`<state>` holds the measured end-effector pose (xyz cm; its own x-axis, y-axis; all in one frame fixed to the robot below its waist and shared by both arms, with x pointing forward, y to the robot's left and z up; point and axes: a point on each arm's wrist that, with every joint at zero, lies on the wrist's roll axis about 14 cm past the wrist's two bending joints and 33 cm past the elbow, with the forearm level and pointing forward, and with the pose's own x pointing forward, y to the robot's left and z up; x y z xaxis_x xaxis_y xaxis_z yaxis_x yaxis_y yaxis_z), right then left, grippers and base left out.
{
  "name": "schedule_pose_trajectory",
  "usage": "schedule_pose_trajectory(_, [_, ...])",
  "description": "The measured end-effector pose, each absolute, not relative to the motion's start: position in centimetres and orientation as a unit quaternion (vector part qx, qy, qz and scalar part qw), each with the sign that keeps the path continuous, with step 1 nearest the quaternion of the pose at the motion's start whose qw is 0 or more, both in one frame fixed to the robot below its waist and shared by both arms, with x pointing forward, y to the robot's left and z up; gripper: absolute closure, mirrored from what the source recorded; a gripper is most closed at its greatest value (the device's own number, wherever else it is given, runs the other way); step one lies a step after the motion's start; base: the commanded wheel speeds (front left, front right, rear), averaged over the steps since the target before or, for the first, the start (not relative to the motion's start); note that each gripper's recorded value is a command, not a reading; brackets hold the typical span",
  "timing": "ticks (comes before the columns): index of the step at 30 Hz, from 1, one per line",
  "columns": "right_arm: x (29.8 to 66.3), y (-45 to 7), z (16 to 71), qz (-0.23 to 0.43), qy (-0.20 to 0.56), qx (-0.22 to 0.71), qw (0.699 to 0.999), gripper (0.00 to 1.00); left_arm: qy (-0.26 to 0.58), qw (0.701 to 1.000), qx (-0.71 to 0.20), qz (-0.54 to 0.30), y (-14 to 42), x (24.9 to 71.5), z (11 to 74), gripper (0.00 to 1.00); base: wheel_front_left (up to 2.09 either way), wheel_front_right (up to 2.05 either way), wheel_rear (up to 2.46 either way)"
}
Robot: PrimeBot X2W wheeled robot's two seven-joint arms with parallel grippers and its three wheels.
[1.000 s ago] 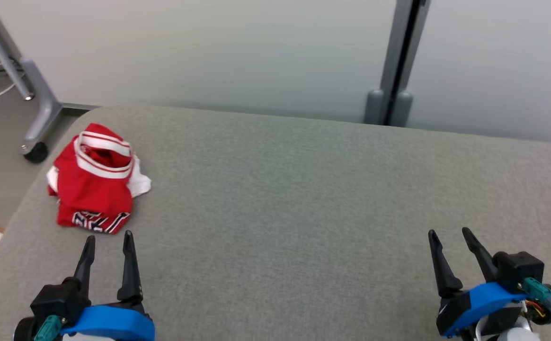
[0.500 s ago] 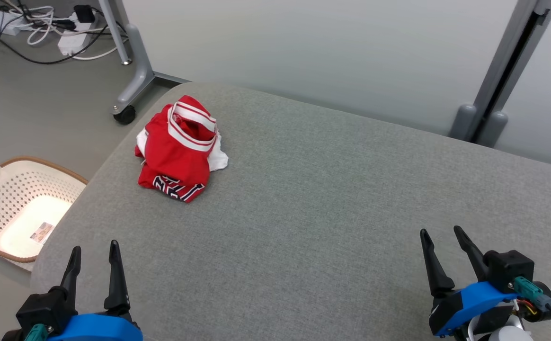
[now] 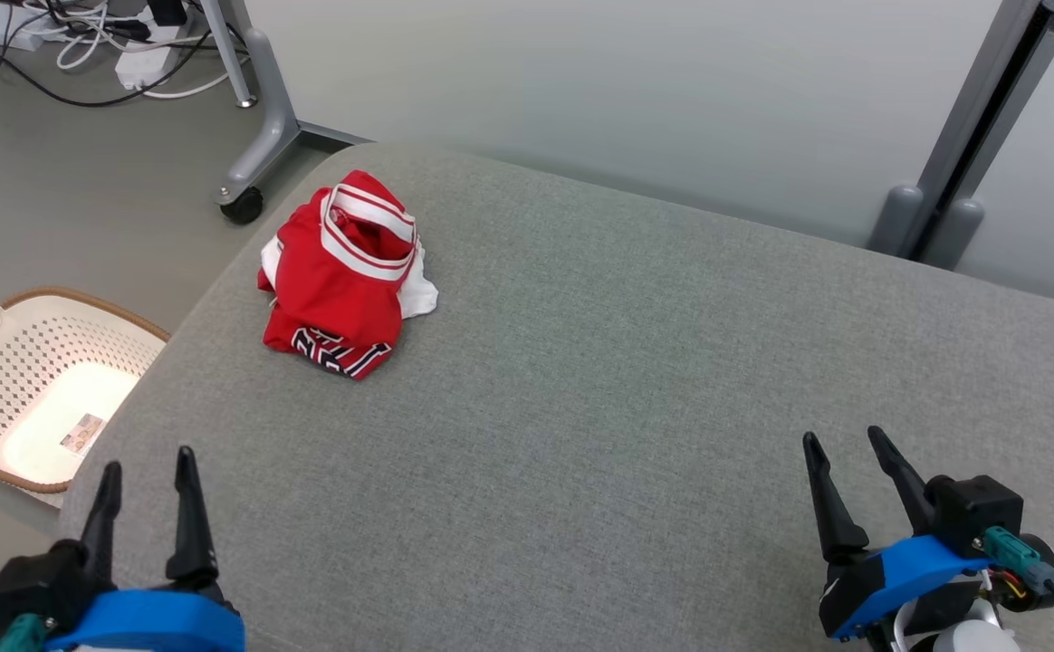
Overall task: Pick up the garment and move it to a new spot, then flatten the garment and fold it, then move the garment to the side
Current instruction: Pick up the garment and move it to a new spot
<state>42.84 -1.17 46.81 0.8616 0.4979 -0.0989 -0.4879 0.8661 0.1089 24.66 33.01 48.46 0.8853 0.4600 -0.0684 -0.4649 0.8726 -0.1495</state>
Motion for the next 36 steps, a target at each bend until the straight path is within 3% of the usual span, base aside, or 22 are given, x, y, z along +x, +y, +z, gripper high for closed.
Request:
schedule_pose_trajectory(6, [43.7, -2.7, 45.9, 0.233, 0.069, 0.047, 0.969, 0.0, 0.028, 0.971, -0.068, 0.226, 34.8, 27.8, 50.8, 0.0, 0.0, 0.0, 0.0])
schedule_pose_trajectory(13, [45.6, -4.6, 43.5, 0.21, 0.093, 0.049, 0.972, 0.0, 0.086, 0.973, -0.074, 0.203, 37.0, 35.5, 52.2, 0.0, 0.0, 0.0, 0.0])
schedule_pose_trajectory(25, [48.9, -9.4, 39.5, 0.158, 0.116, 0.04, 0.98, 0.0, 0.239, 0.951, -0.104, 0.164, 37.3, 47.5, 45.6, 0.0, 0.0, 0.0, 0.0])
schedule_pose_trajectory(33, [49.2, -12.4, 39.0, 0.123, 0.115, 0.032, 0.985, 0.0, 0.377, 0.904, -0.082, 0.183, 37.1, 47.7, 38.6, 0.0, 0.0, 0.0, 0.0])
schedule_pose_trajectory(35, [49.1, -12.8, 39.4, 0.116, 0.109, 0.035, 0.987, 0.0, 0.38, 0.903, -0.075, 0.187, 37.1, 47.8, 38.4, 0.91, 0.0, 0.0, 0.0])
schedule_pose_trajectory(36, [48.9, -13.0, 39.5, 0.114, 0.109, 0.034, 0.987, 0.0, 0.384, 0.902, -0.072, 0.185, 36.9, 47.6, 38.3, 1.0, 0.0, 0.0, 0.0])
